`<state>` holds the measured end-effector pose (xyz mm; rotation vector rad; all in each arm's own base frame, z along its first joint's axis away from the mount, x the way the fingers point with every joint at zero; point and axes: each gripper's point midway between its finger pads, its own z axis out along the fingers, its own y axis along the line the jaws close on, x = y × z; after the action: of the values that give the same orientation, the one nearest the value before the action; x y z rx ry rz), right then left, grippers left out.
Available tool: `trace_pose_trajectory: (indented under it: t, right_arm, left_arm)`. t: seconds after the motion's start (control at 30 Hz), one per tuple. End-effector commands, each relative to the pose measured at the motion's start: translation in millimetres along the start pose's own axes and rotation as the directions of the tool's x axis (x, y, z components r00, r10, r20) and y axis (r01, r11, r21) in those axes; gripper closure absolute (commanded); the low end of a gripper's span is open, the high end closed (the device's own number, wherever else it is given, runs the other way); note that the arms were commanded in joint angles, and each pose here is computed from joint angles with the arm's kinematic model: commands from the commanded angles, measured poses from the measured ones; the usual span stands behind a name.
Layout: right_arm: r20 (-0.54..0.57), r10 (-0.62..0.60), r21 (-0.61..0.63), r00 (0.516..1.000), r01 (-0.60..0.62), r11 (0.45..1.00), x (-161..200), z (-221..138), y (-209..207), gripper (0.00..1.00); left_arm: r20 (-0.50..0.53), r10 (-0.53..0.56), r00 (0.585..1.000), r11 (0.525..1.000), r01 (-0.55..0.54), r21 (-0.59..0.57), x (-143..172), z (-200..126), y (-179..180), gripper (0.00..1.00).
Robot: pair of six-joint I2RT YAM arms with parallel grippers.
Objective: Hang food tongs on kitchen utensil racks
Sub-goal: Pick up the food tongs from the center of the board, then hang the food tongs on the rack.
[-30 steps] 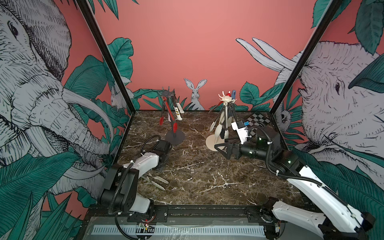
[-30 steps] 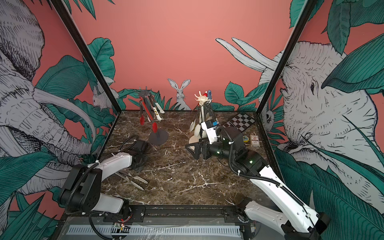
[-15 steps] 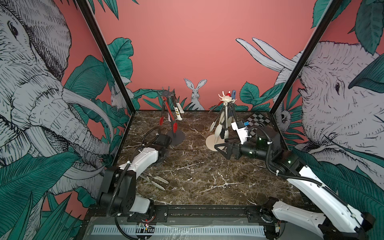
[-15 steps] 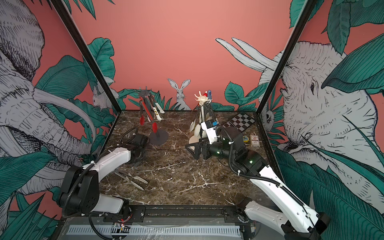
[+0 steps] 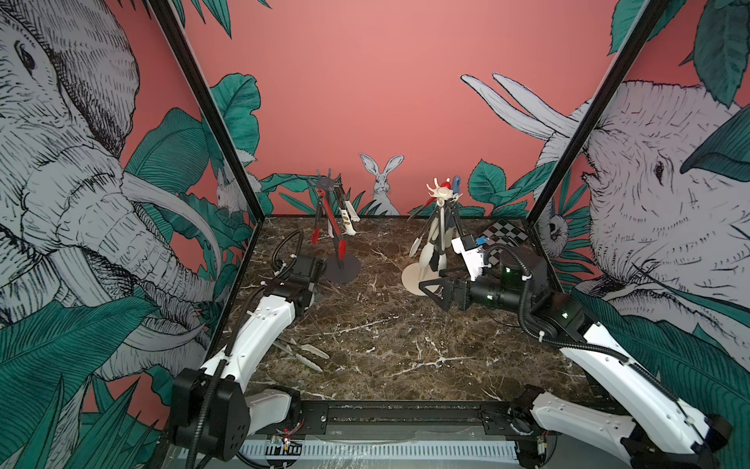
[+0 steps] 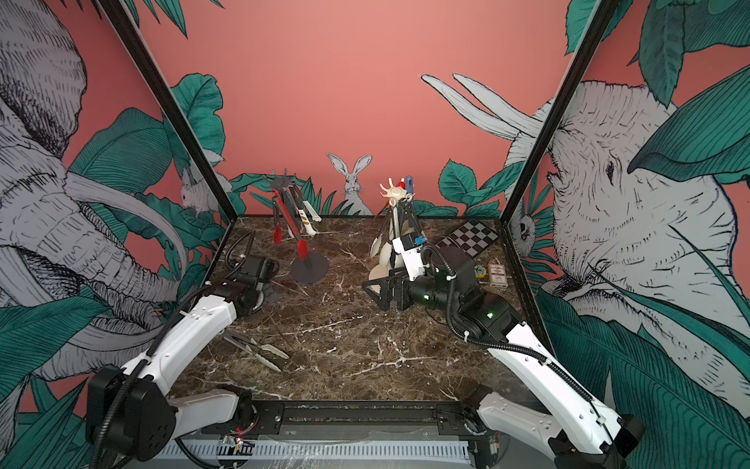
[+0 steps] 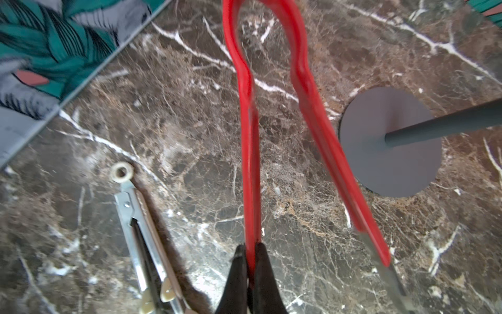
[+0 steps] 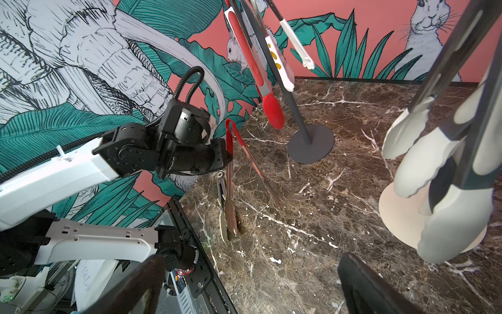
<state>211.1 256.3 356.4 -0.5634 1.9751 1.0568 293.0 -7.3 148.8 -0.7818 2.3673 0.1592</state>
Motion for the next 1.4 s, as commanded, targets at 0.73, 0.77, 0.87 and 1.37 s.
trace_pose_trajectory:
  t: [0.73, 0.77, 0.87, 1.37]
  right_arm:
    - [0.044, -0.056, -0.034, 0.997, 0.057, 0.998, -28.6, 0.0, 12.9, 0.01]
    - [0.04, -0.055, -0.035, 0.998, 0.056, 0.998, -28.4, 0.8, 12.9, 0.01]
    - [0.04, -0.06, -0.04, 0.997, 0.062, 0.997, -30.7, 1.6, 14.5, 0.01]
    - [0.022, -0.074, -0.05, 0.997, 0.075, 0.996, -31.7, 6.8, 15.3, 0.01]
  left_arm:
    - [0.578, 0.421, 0.699, 0.81, -0.577, 0.107, -114.2, -126.5, -19.7, 1.0]
    - [0.586, 0.432, 0.686, 0.8, -0.591, 0.102, -115.8, -128.9, -20.5, 1.0]
    - [0.621, 0.449, 0.643, 0.765, -0.635, 0.105, -119.3, -138.9, -26.4, 1.0]
    - [0.695, 0.464, 0.549, 0.611, -0.766, 0.198, -136.8, -168.6, -59.1, 1.0]
